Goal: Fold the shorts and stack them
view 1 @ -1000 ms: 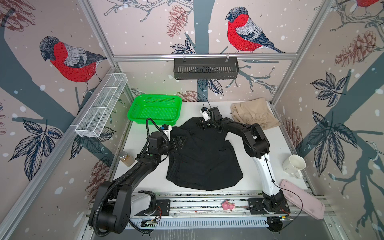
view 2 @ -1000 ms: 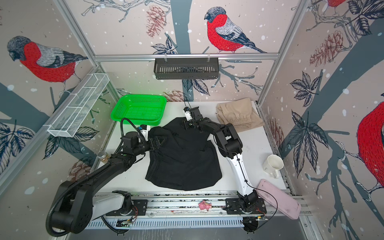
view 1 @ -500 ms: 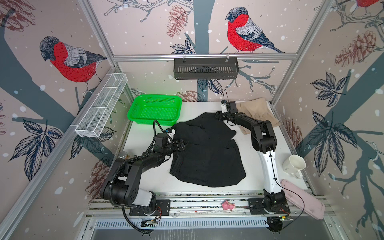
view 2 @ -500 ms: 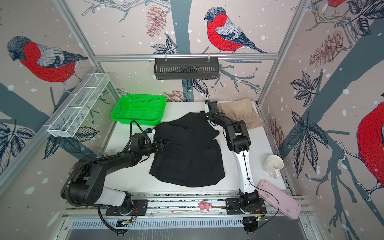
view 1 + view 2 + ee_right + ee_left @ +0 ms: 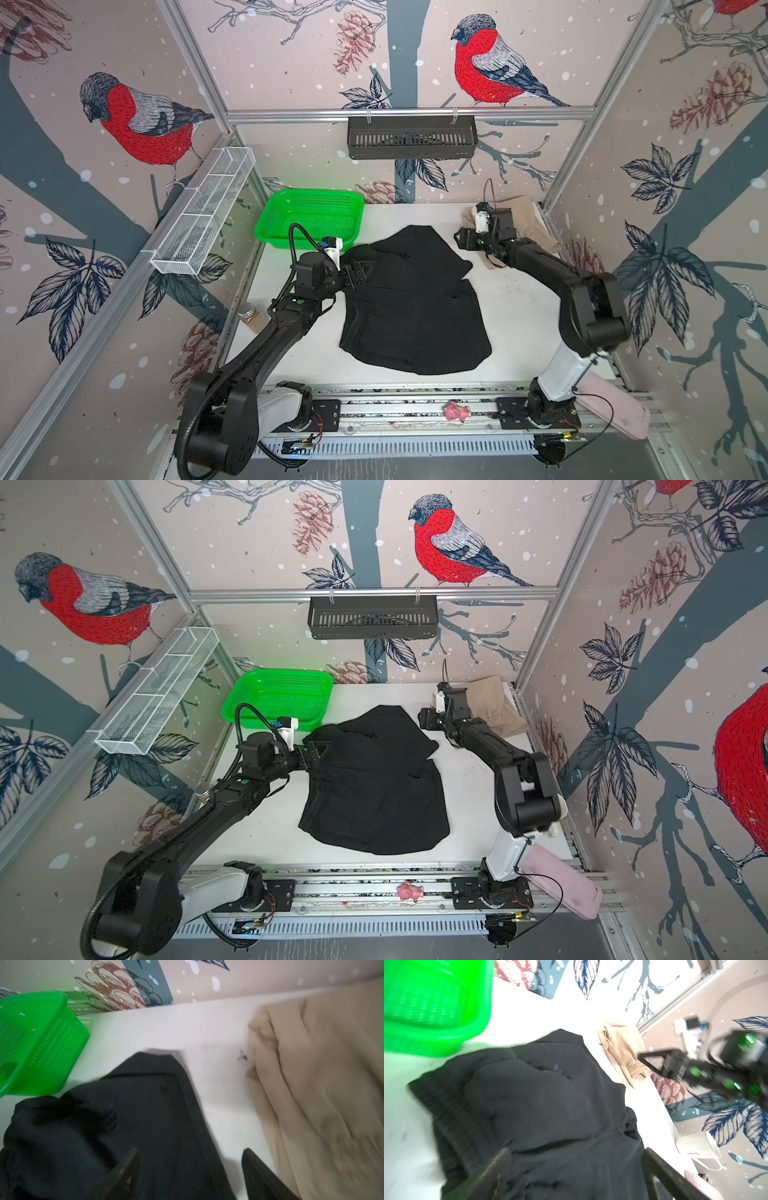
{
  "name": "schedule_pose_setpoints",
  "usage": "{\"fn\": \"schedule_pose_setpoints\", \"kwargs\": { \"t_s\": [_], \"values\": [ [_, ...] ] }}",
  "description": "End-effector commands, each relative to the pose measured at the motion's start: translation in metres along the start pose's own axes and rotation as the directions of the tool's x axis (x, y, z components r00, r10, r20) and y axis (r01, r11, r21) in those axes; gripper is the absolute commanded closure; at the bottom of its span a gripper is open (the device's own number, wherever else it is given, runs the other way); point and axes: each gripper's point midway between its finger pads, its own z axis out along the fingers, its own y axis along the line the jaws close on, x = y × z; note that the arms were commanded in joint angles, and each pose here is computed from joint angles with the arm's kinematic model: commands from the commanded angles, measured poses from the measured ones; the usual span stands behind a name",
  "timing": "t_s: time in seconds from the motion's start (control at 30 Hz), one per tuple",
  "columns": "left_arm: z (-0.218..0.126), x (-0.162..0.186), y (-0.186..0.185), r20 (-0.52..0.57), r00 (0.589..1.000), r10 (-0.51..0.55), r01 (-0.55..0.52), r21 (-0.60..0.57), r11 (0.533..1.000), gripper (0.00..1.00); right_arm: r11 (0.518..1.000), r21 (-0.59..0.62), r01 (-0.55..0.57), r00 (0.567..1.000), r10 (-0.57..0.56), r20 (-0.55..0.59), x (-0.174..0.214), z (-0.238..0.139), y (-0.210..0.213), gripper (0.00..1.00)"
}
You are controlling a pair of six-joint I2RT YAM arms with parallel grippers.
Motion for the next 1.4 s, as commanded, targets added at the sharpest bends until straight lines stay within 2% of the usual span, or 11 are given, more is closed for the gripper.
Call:
{"fn": "schedule_pose_setpoints", "kwargs": {
  "t_s": [0.0,0.23,0.4,0.67,0.77,0.87,0.93,1.07,1.2,1.3,1.37],
  "values": [
    [-0.019,0.048,0.032,-0.096,0.988,-0.124,0.108,-0.156,0.982,0.02,0.989,0.037,-0.145,0.989,0.147,-0.037,0.054,-0.041,-0.006,0.21],
    [-0.041,0.104,0.057,-0.101,0.946,-0.309,0.278,-0.242,0.930,0.02,0.925,0.189,-0.331,0.922,0.359,-0.142,0.171,-0.110,-0.004,0.21],
    [-0.050,0.130,0.061,-0.114,0.919,-0.376,0.342,-0.242,0.908,0.02,0.887,0.244,-0.393,0.869,0.445,-0.215,0.227,-0.130,0.003,0.22],
    [-0.051,0.160,0.059,-0.157,0.898,-0.410,0.366,-0.250,0.897,0.02,0.886,0.305,-0.349,0.851,0.436,-0.292,0.274,-0.128,-0.005,0.26],
    [-0.051,0.168,0.056,-0.170,0.899,-0.404,0.360,-0.240,0.902,0.02,0.900,0.264,-0.348,0.863,0.417,-0.285,0.270,-0.123,0.000,0.35],
    [-0.047,0.174,0.049,-0.174,0.895,-0.410,0.376,-0.197,0.905,0.03,0.912,0.228,-0.340,0.879,0.395,-0.268,0.257,-0.122,0.008,0.69],
    [-0.045,0.177,0.047,-0.175,0.895,-0.410,0.380,-0.181,0.907,0.12,0.915,0.246,-0.319,0.889,0.379,-0.257,0.244,-0.127,0.009,0.90],
    [-0.041,0.180,0.043,-0.196,0.898,-0.395,0.366,-0.171,0.915,0.55,0.915,0.328,-0.234,0.893,0.335,-0.300,0.231,-0.143,0.008,0.95],
    [-0.037,0.182,0.040,-0.215,0.896,-0.388,0.363,-0.148,0.920,1.00,0.917,0.387,-0.098,0.855,0.277,-0.438,0.240,-0.151,0.013,0.93],
    [-0.037,0.181,0.037,-0.228,0.894,-0.385,0.360,-0.144,0.922,1.00,0.909,0.414,0.036,0.806,0.219,-0.550,0.245,-0.156,0.020,0.87],
    [-0.040,0.176,0.037,-0.219,0.897,-0.385,0.354,-0.170,0.920,1.00,0.874,0.458,0.164,0.773,0.175,-0.610,0.238,-0.162,0.019,0.85]
  ]
}}
